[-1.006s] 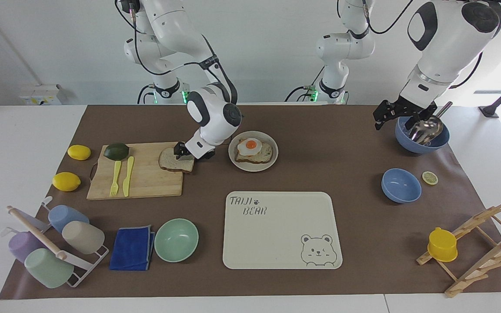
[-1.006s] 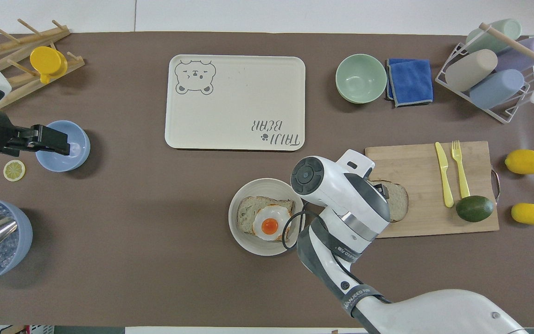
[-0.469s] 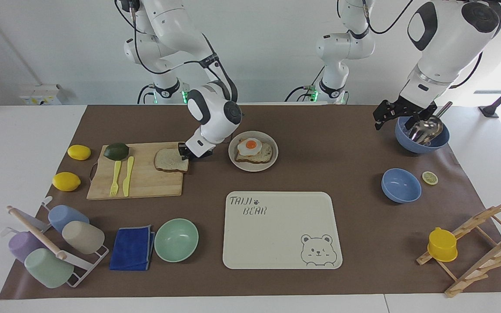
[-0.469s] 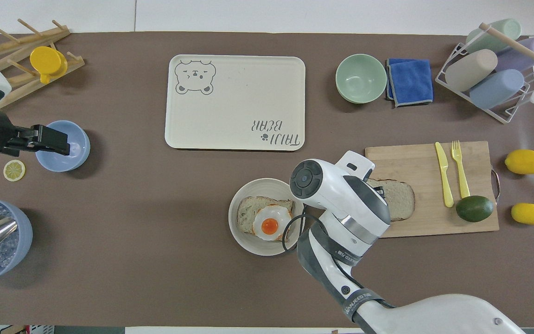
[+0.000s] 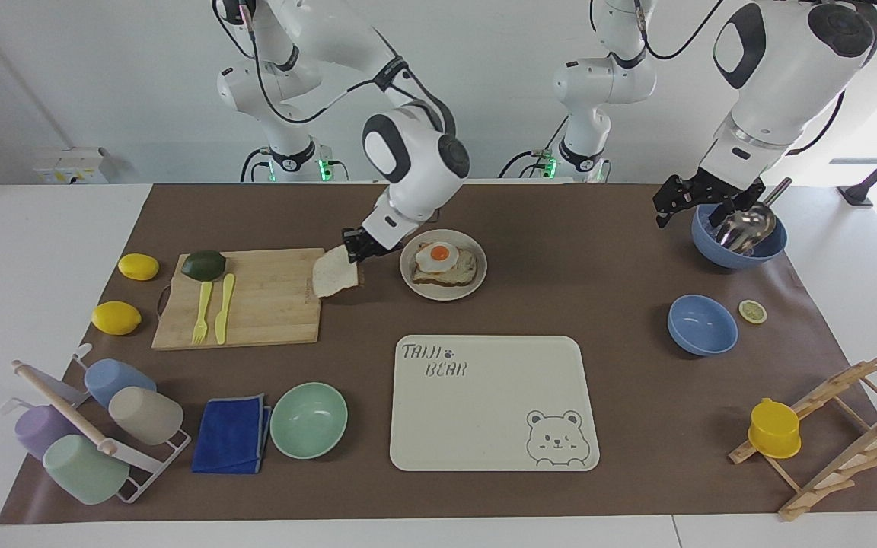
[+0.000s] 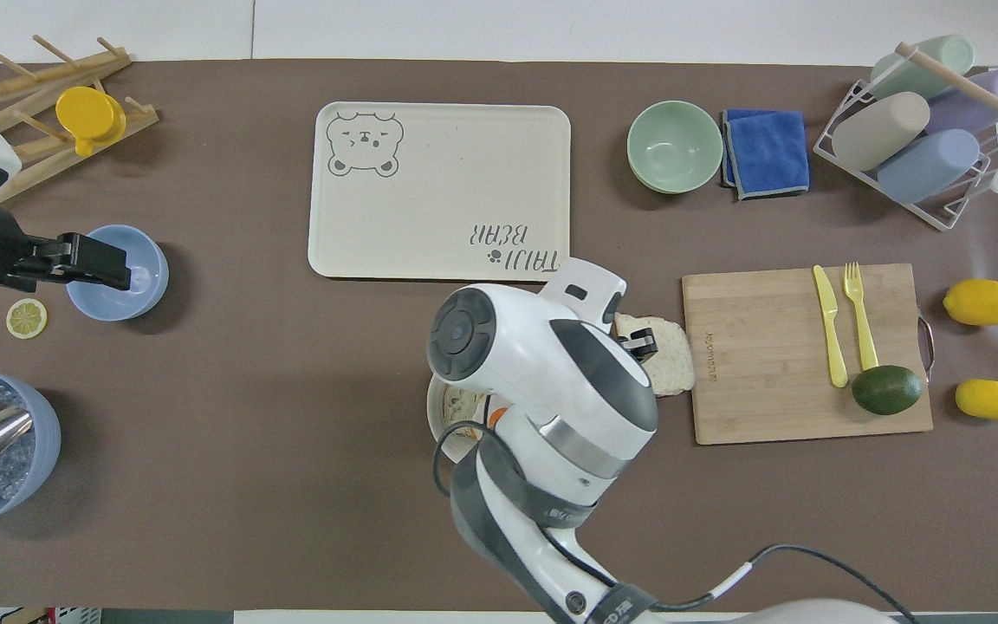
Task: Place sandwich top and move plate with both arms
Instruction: 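Carry the bread slice over the egg plate and lower it on top, then withdraw the right gripper while the left gripper reaches toward the plate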
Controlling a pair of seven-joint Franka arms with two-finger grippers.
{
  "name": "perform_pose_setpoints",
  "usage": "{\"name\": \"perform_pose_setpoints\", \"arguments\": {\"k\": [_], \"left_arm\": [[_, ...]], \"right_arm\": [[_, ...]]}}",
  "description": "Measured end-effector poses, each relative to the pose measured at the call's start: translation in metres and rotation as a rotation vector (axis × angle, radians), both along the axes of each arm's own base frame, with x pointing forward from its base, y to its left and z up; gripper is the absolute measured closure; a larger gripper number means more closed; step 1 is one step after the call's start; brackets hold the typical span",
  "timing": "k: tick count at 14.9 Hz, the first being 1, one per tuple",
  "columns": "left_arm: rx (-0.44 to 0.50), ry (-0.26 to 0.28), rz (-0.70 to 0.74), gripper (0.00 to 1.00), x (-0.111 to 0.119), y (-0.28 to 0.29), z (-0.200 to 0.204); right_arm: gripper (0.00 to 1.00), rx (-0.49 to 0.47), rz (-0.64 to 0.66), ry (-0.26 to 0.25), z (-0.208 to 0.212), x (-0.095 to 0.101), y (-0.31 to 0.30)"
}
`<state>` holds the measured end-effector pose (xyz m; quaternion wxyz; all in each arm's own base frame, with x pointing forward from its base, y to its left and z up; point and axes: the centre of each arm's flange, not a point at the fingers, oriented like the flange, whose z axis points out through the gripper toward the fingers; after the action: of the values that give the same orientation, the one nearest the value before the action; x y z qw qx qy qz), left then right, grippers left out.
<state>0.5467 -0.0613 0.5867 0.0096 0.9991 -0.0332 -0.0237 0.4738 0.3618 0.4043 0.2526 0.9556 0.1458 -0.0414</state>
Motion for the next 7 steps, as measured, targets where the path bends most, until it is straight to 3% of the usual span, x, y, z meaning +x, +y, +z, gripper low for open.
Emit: {"name": "perform_pose_setpoints", "arguments": {"k": [4,7], "left_arm": [[0.000,0.000,0.000,0.00,0.000,0.000,0.000],[0.000,0.000,0.000,0.00,0.000,0.000,0.000]], "right_arm": [[0.92,0.141,0.086,-0.069,-0.001,-0.055,0.099],[0.92,0.173,0.077,-0.082,-0.031,-0.061,0.115]]}}
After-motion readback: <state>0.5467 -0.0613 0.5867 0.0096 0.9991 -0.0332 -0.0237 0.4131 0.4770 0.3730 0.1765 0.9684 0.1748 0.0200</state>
